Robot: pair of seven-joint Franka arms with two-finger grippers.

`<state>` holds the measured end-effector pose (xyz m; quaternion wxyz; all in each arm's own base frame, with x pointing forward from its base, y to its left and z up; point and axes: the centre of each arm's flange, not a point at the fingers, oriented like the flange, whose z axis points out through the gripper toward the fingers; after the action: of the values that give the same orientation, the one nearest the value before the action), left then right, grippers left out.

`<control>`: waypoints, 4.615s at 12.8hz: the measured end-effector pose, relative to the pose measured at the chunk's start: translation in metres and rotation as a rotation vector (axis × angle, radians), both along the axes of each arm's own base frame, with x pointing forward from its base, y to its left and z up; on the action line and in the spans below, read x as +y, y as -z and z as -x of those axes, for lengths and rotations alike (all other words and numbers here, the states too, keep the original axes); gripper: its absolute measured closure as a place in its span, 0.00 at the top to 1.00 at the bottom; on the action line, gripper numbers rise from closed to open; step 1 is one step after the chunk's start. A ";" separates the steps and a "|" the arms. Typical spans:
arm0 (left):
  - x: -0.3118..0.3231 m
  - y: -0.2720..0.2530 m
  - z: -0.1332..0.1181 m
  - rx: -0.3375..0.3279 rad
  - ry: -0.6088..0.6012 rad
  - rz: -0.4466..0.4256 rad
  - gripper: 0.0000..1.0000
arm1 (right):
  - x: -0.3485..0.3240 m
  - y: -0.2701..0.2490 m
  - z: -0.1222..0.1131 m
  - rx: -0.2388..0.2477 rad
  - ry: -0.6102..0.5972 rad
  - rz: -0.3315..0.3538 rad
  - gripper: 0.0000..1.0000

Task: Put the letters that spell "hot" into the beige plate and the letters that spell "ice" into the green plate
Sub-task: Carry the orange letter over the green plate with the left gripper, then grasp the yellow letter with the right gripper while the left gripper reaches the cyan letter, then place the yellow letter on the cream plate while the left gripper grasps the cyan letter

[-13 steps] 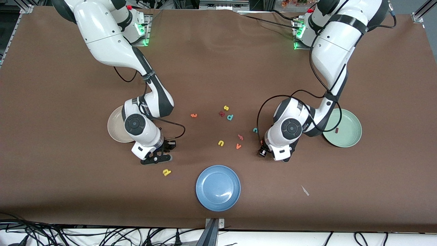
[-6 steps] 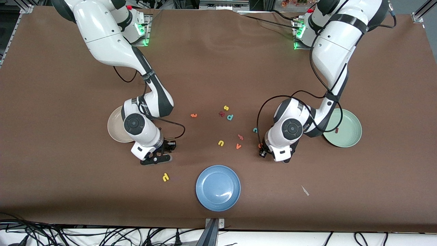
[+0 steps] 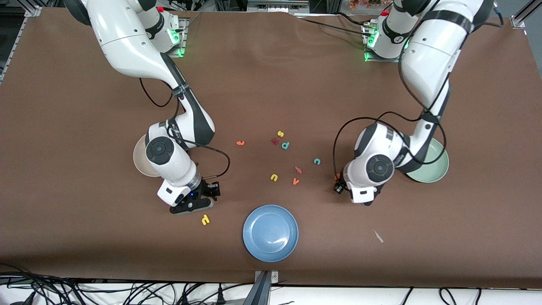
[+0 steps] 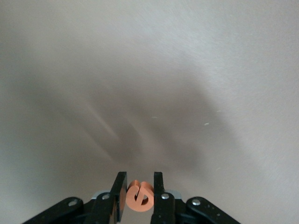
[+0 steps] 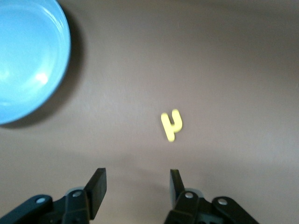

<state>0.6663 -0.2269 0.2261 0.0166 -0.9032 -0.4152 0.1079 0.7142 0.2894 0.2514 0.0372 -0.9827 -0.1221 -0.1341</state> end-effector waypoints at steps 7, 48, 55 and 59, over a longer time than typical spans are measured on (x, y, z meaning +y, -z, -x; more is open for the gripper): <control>0.187 -0.057 0.010 0.165 0.398 0.144 0.24 | -0.033 0.063 -0.035 -0.117 -0.042 0.016 0.63; -0.086 0.047 0.069 -0.070 -0.031 0.063 0.65 | -0.116 -0.002 0.066 0.217 -0.052 0.109 0.26; -0.090 0.050 0.072 -0.074 -0.015 0.050 0.39 | -0.185 0.020 0.123 0.343 -0.007 0.119 0.59; -0.091 0.053 0.073 -0.089 -0.013 0.016 0.39 | -0.152 0.017 0.130 0.359 0.080 0.048 0.92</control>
<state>0.5928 -0.3175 0.1729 -0.0095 -0.9045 -0.4204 0.0710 0.5838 0.1374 0.2344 0.0293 -0.9956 -0.0773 0.0452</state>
